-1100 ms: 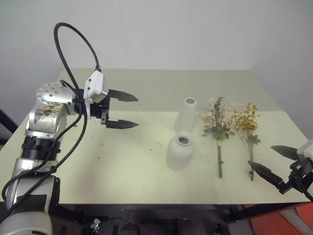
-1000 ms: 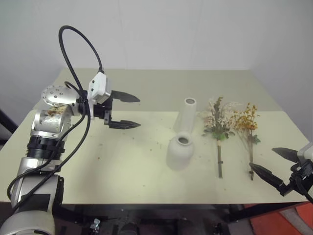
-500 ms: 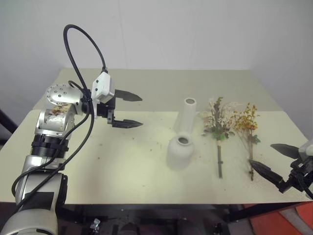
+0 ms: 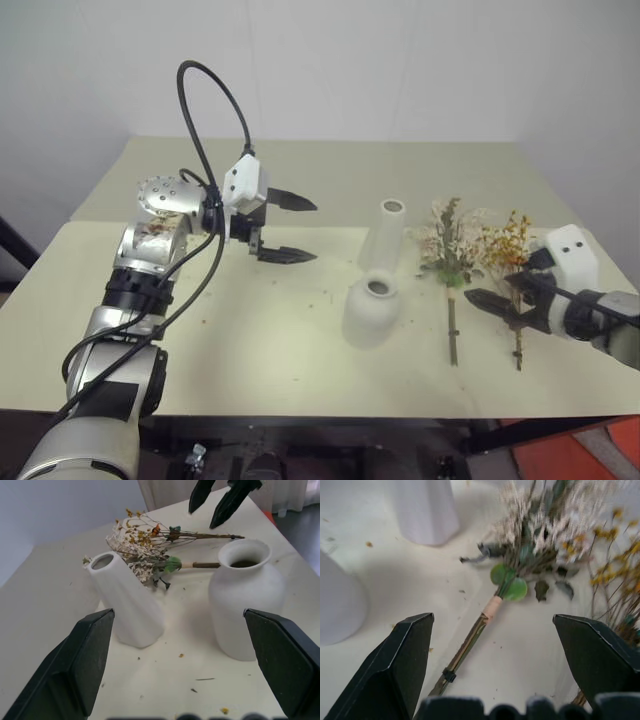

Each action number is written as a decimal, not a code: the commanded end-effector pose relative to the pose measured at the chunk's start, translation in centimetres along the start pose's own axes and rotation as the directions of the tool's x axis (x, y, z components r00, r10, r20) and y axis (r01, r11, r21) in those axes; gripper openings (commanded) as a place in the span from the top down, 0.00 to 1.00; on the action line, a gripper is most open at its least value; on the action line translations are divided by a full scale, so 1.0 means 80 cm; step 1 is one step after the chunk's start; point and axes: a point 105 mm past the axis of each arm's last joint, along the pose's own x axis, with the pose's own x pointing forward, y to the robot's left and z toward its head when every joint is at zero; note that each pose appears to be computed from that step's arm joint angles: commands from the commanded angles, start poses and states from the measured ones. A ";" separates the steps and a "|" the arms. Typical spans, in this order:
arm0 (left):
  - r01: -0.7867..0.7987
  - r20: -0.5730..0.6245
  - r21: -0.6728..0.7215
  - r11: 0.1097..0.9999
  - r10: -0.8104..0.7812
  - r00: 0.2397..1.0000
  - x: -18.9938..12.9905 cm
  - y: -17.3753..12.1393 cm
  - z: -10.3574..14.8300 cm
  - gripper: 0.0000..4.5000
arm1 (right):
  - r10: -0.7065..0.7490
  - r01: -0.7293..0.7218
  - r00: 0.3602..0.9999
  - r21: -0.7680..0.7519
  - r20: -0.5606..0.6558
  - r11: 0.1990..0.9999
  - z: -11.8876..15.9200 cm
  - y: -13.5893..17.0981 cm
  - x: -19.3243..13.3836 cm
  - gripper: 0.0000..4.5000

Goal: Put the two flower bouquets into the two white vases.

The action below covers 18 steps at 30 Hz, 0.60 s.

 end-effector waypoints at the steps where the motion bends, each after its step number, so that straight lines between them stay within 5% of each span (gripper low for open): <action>1: 0.020 0.001 0.065 0.998 -0.020 1.000 0.006 0.007 0.012 0.00 | -0.125 0.127 0.989 0.023 -0.079 0.992 -0.007 -0.036 0.008 0.01; 18: 0.027 0.022 0.071 0.997 -0.029 0.999 0.012 0.003 0.006 0.00 | -0.235 0.256 0.958 0.113 -0.167 0.960 -0.029 -0.111 0.060 0.04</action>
